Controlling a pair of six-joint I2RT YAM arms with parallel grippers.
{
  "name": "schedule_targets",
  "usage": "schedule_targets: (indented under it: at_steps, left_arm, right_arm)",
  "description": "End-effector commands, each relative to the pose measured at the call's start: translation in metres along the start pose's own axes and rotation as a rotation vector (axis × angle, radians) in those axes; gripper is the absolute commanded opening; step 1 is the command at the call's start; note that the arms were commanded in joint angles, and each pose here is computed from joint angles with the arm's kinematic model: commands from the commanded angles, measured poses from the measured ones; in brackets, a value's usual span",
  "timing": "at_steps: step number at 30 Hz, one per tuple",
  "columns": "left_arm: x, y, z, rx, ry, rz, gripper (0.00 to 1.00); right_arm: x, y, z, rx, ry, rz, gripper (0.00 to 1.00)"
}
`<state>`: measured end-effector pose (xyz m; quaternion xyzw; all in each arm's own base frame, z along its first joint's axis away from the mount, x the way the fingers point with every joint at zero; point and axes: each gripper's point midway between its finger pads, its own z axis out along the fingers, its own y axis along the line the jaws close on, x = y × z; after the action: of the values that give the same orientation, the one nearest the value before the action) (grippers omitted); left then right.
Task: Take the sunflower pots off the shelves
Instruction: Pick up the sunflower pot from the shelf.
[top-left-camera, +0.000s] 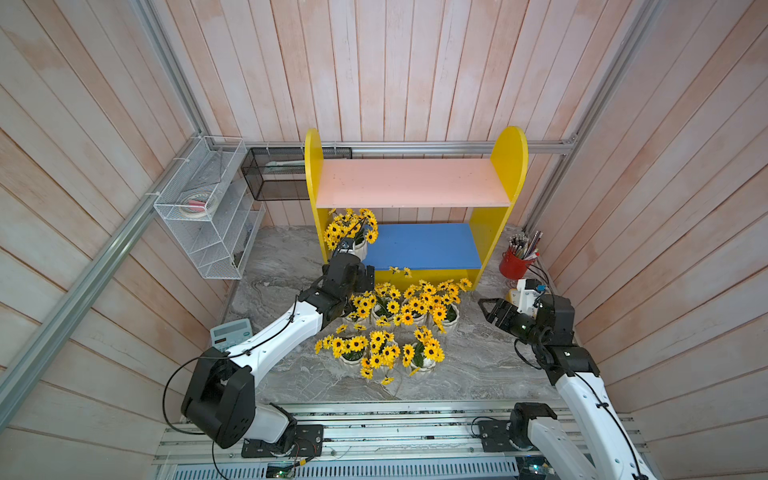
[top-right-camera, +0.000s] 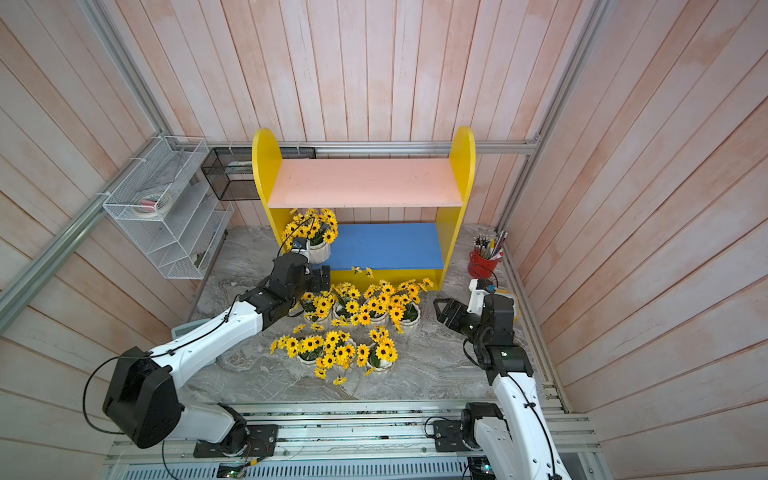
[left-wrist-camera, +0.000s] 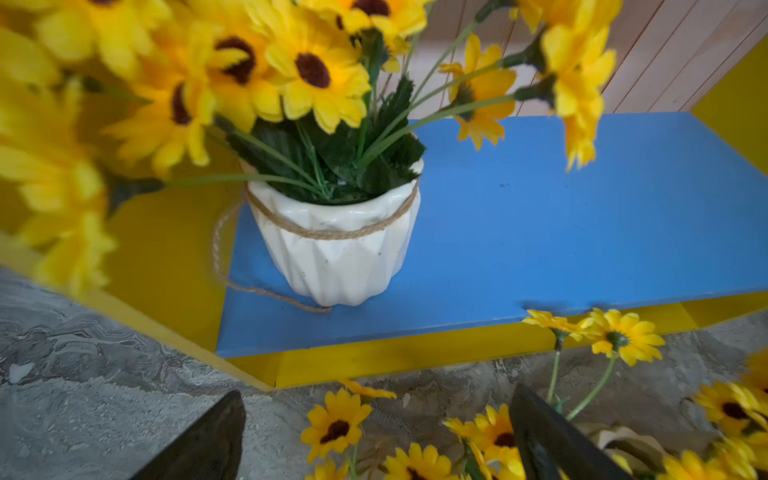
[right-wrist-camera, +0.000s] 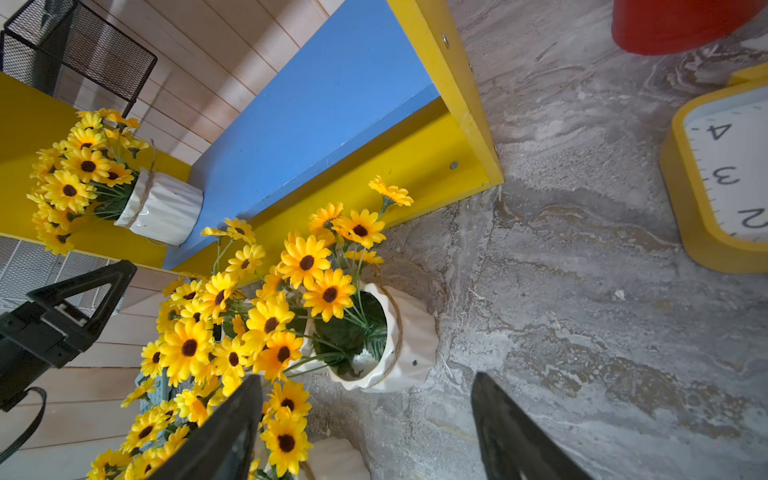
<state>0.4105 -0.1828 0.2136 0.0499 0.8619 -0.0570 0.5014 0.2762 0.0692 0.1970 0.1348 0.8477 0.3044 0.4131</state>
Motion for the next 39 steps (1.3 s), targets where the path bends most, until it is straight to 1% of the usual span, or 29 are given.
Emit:
schedule_targets:
  at_steps: [1,3,6,9,14,18,24,27,30,34,37,39]
  left_arm:
    - [-0.034,-0.002,0.006,-0.009,-0.094,0.013,1.00]
    - [-0.039,-0.002,0.012,-0.016,-0.116,0.019,1.00]
    - [-0.044,0.006,0.021,-0.054,-0.116,0.010,1.00]
    - [-0.047,0.007,0.030,-0.058,-0.122,0.002,1.00]
    - [-0.041,0.010,0.050,-0.052,-0.102,0.002,1.00]
    - [-0.039,0.012,0.058,-0.034,-0.122,-0.009,1.00]
    - [-0.045,-0.001,0.060,0.044,-0.178,0.025,1.00]
    - [-0.045,-0.011,0.063,0.095,-0.177,0.045,1.00]
    - [-0.044,-0.016,0.066,0.114,-0.166,0.055,1.00]
    - [-0.040,-0.028,0.065,0.189,-0.163,0.070,1.00]
    - [-0.039,-0.024,0.062,0.174,-0.184,0.081,1.00]
    - [-0.038,-0.016,0.061,0.137,-0.193,0.075,1.00]
  right_arm:
    - [-0.009,0.010,-0.003,-0.042,-0.020,-0.047,0.81]
    - [-0.009,0.010,-0.003,-0.042,-0.024,-0.052,0.82]
    - [-0.009,0.010,-0.003,-0.044,-0.027,-0.054,0.83]
    - [-0.010,0.011,-0.004,-0.047,-0.032,-0.061,0.84]
    - [-0.012,0.013,-0.006,-0.052,-0.040,-0.067,0.85]
    - [-0.012,0.013,-0.007,-0.053,-0.046,-0.069,0.85]
    - [-0.008,0.011,-0.004,-0.055,-0.027,-0.053,0.85]
    - [-0.012,0.012,-0.006,-0.046,-0.043,-0.063,0.85]
    - [-0.014,0.013,-0.007,-0.047,-0.051,-0.068,0.85]
    - [-0.013,0.011,-0.006,-0.039,-0.049,-0.073,0.85]
    - [-0.013,0.009,-0.005,-0.035,-0.050,-0.075,0.85]
    - [-0.013,0.010,-0.004,-0.039,-0.049,-0.076,0.86]
